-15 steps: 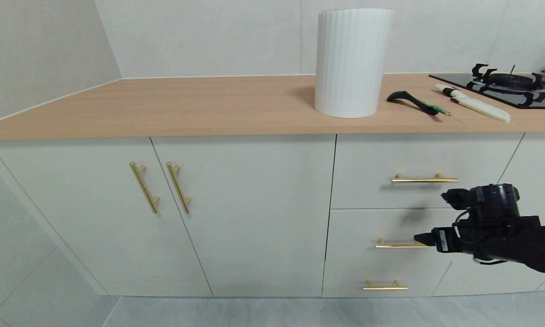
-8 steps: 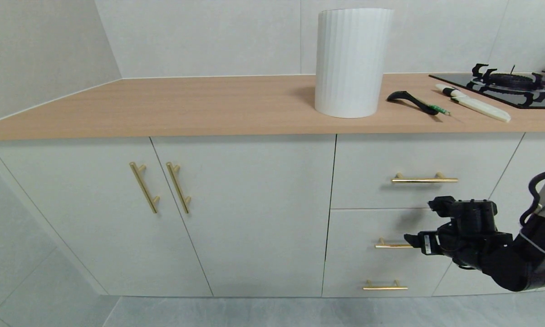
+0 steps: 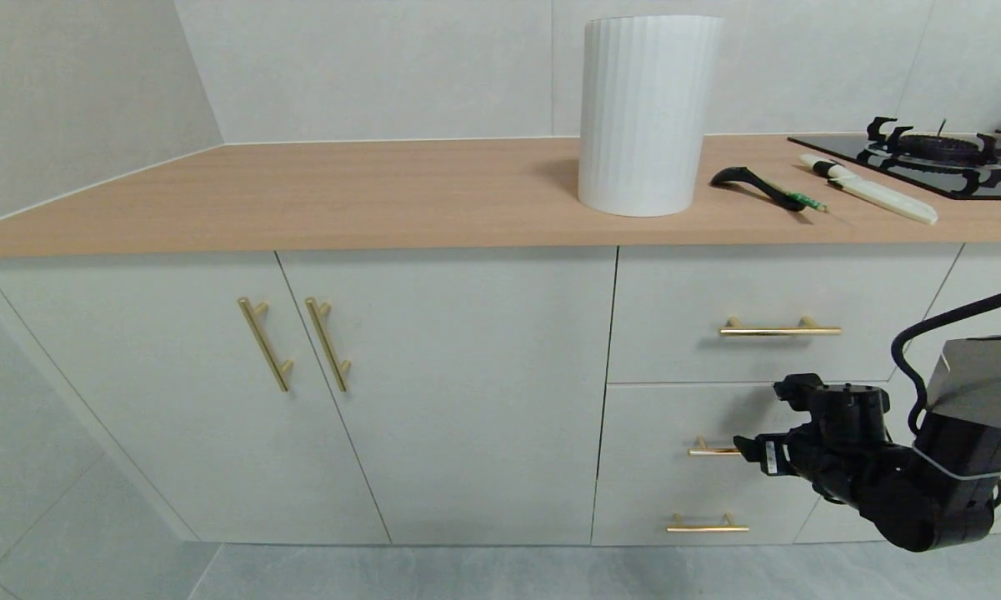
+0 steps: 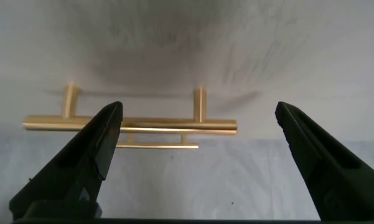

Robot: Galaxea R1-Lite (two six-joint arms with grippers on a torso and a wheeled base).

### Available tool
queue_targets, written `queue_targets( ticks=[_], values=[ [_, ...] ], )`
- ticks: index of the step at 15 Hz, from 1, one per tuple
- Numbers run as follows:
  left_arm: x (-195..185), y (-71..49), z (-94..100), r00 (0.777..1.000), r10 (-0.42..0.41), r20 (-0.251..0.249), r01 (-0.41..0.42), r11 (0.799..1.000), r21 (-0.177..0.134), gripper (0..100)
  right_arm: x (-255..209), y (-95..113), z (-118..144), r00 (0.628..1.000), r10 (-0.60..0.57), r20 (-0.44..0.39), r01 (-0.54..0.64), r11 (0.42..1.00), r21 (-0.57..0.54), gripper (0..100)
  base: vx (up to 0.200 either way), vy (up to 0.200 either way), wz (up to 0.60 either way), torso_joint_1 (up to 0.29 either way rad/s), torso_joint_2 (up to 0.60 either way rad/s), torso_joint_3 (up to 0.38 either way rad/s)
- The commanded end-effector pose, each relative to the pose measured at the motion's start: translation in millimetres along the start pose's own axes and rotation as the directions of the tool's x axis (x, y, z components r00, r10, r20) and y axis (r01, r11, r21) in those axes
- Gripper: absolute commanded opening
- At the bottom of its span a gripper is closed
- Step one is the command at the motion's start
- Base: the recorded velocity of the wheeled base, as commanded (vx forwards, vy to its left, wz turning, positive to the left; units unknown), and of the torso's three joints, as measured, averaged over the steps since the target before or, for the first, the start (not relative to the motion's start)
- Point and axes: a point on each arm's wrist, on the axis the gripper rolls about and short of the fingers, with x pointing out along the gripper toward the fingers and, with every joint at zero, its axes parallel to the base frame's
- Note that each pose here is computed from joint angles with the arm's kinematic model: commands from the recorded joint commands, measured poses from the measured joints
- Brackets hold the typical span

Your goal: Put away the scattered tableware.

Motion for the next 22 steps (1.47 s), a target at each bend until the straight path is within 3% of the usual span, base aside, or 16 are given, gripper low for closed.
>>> queue_targets(
  ticks=[1,11,18,22],
  values=[
    [0.1,0.0,0.0,1.0,0.001,-0.001,-0.001,1.0,-0.001,100,8.9,1.6,-11.0,1.0,-0.004,-0.006,0.004,1.0,-0.004,100,0.0,0.0,0.0,0.0,0.0,0.0],
    [0.1,0.0,0.0,1.0,0.001,-0.001,-0.001,1.0,-0.001,100,27.7,3.4,-13.6,0.998,-0.044,0.035,0.044,0.999,0.005,100,0.0,0.0,0.0,0.0,0.0,0.0],
    [0.1,0.0,0.0,1.0,0.001,-0.001,-0.001,1.0,0.001,100,11.9,1.1,-19.7,0.999,-0.047,-0.01,0.046,0.997,-0.061,100,0.0,0.0,0.0,0.0,0.0,0.0],
    [0.1,0.0,0.0,1.0,0.001,-0.001,-0.001,1.0,-0.001,100,-2.7,-1.0,-14.4,0.996,-0.044,-0.084,0.037,0.997,-0.075,100,0.0,0.0,0.0,0.0,0.0,0.0]
  ],
)
